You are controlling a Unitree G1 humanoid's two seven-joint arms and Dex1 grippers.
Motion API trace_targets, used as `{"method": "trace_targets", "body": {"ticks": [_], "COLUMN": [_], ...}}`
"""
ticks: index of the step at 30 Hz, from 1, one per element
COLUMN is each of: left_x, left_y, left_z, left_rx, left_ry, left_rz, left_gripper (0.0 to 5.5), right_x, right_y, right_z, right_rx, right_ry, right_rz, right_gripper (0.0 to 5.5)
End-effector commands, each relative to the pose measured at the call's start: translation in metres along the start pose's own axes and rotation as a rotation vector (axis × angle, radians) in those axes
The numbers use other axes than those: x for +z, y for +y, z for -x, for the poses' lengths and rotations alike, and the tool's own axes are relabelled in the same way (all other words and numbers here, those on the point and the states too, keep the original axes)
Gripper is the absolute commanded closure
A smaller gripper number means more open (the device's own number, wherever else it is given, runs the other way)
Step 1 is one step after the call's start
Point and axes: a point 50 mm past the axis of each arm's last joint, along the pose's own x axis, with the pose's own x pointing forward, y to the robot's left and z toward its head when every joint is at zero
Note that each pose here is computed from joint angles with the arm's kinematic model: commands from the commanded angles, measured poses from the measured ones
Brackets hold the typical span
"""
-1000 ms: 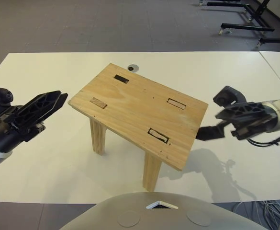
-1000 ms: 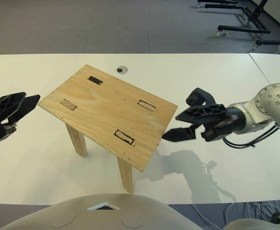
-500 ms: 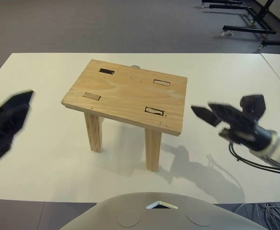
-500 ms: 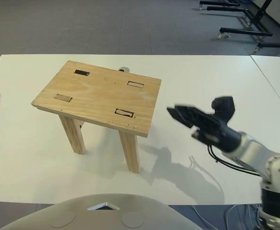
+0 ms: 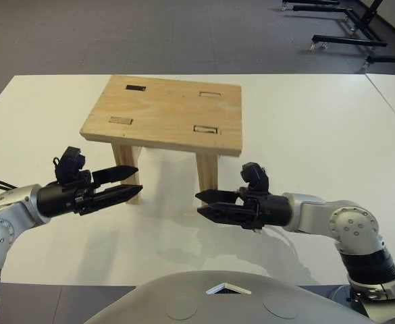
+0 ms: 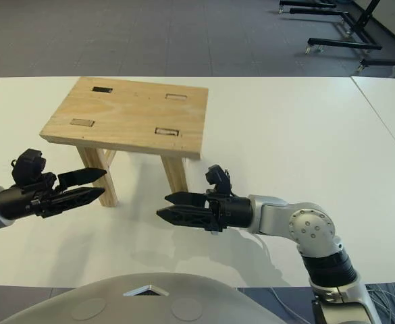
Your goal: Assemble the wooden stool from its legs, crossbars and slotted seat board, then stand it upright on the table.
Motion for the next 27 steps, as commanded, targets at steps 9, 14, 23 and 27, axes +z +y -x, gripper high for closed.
{"method": "trace_targets", "body": {"ticks": [9, 14, 23, 27], "left_x": [0.047, 0.055, 0.083, 0.089], "left_y": [0.034, -0.005, -0.009, -0.004], "left_z": [-0.033, -0.05, -0.069, -0.074], "left_rx": [0.176, 0.273, 0.837, 0.916], "left_ry": [-0.311, -0.587, -0.81, -0.798], "left_rz": [-0.369, -0.459, -0.683, -0.782], "left_gripper": [1.78, 1.78, 1.78, 1.78], "right_x": [0.066, 0.079, 0.129, 0.143], "right_y": [-0.042, -0.013, 0.002, 0.011], "right_z": [-0.032, -0.02, 0.006, -0.001], "right_rx": [-0.212, -0.205, -0.657, -0.692], "right_ry": [-0.382, -0.539, -0.912, -0.955], "right_rz": [0.473, 0.59, 0.993, 1.124], "right_gripper": [0.41, 0.41, 0.41, 0.41]}}
